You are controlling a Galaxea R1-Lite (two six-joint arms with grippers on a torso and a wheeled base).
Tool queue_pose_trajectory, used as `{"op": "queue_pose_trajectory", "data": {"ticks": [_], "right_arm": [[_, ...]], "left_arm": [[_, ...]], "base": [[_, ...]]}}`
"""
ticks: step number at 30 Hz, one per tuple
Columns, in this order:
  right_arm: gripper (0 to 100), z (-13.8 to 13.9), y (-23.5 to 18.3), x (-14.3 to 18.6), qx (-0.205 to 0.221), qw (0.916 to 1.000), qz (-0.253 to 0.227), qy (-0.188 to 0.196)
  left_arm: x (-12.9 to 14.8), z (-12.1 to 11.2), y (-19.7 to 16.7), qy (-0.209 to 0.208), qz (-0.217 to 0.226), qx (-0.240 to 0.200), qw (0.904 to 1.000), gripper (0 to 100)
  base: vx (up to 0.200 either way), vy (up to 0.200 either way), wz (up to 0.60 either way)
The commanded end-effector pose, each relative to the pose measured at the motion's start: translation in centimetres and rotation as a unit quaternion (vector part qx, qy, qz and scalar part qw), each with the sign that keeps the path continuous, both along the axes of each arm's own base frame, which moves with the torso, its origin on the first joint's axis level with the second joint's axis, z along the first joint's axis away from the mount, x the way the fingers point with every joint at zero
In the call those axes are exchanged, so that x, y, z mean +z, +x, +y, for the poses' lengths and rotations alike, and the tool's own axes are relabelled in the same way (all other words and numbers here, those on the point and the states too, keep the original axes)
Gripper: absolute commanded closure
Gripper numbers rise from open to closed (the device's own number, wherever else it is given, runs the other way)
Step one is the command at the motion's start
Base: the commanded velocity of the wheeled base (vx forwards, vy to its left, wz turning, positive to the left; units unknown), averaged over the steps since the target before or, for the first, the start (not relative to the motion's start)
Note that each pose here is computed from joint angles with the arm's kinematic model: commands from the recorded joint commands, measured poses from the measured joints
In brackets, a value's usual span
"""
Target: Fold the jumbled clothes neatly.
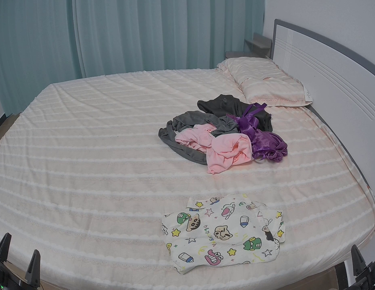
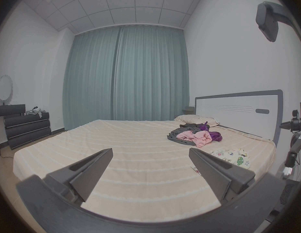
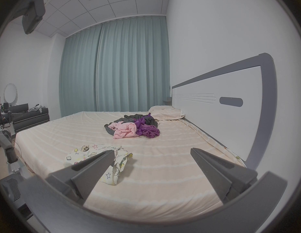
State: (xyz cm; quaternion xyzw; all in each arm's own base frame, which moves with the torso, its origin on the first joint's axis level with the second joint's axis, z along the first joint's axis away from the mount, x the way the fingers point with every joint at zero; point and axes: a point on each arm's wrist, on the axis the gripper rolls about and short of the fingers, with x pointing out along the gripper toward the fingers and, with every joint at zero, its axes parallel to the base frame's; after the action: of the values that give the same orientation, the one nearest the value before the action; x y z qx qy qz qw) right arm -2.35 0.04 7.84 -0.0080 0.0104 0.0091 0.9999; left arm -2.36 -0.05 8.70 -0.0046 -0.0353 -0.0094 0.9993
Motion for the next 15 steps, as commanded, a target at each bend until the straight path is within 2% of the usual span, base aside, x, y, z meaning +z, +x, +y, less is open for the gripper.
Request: {"op": "queue_pose_trajectory", "data": {"ticks": [1, 3, 4, 5, 6, 8, 9, 11, 12, 13, 15], "right_arm": [[0, 0.01, 0.05, -0.30, 0.004, 1.0000, -0.003, 0.001], [0, 0.01, 0.06, -0.30, 0.004, 1.0000, -0.004, 0.005], [0, 0.01, 0.06, -0.30, 0.003, 1.0000, -0.004, 0.005], [0, 0.01, 0.05, -0.27, 0.004, 0.9999, -0.006, 0.007], [0, 0.01, 0.05, -0.27, 0.004, 1.0000, -0.006, 0.006], [0, 0.01, 0.05, -0.27, 0.005, 1.0000, -0.006, 0.005], [0, 0.01, 0.06, -0.31, 0.005, 1.0000, -0.006, 0.006], [0, 0.01, 0.06, -0.31, 0.005, 1.0000, -0.006, 0.006], [0, 0.01, 0.05, -0.29, 0.005, 1.0000, -0.006, 0.004], [0, 0.01, 0.05, -0.30, 0.005, 1.0000, -0.005, 0.004], [0, 0.01, 0.05, -0.30, 0.005, 1.0000, -0.005, 0.004]], "left_arm": [[-0.47, 0.27, 0.05, 0.020, 0.003, 0.061, 0.9979, 0], [-0.48, 0.60, 0.01, 0.042, 0.010, 0.138, 0.9895, 0], [-0.48, 0.62, 0.00, 0.041, 0.009, 0.143, 0.9888, 0], [-0.49, 0.79, -0.06, 0.035, 0.011, 0.182, 0.9826, 0], [-0.49, 0.80, -0.06, 0.036, 0.011, 0.184, 0.9821, 0], [-0.48, 0.70, 0.04, 0.037, 0.014, 0.158, 0.9866, 0], [-0.50, 0.60, 0.12, 0.034, 0.017, 0.133, 0.9904, 0], [-0.59, 0.29, 0.22, 0.002, 0.020, 0.055, 0.9983, 0], [-0.94, 0.16, 0.14, -0.009, 0.029, 0.030, 0.9991, 0], [-1.21, 0.07, 0.07, -0.001, 0.041, 0.010, 0.9991, 0], [-1.21, 0.07, 0.06, 0.007, 0.041, 0.011, 0.9991, 0]], "base": [[0.000, 0.000, 0.00], [0.000, 0.000, 0.00], [0.000, 0.000, 0.00], [0.000, 0.000, 0.00], [0.000, 0.000, 0.00], [0.000, 0.000, 0.00], [0.000, 0.000, 0.00], [0.000, 0.000, 0.00], [0.000, 0.000, 0.00], [0.000, 0.000, 0.00], [0.000, 0.000, 0.00]]}}
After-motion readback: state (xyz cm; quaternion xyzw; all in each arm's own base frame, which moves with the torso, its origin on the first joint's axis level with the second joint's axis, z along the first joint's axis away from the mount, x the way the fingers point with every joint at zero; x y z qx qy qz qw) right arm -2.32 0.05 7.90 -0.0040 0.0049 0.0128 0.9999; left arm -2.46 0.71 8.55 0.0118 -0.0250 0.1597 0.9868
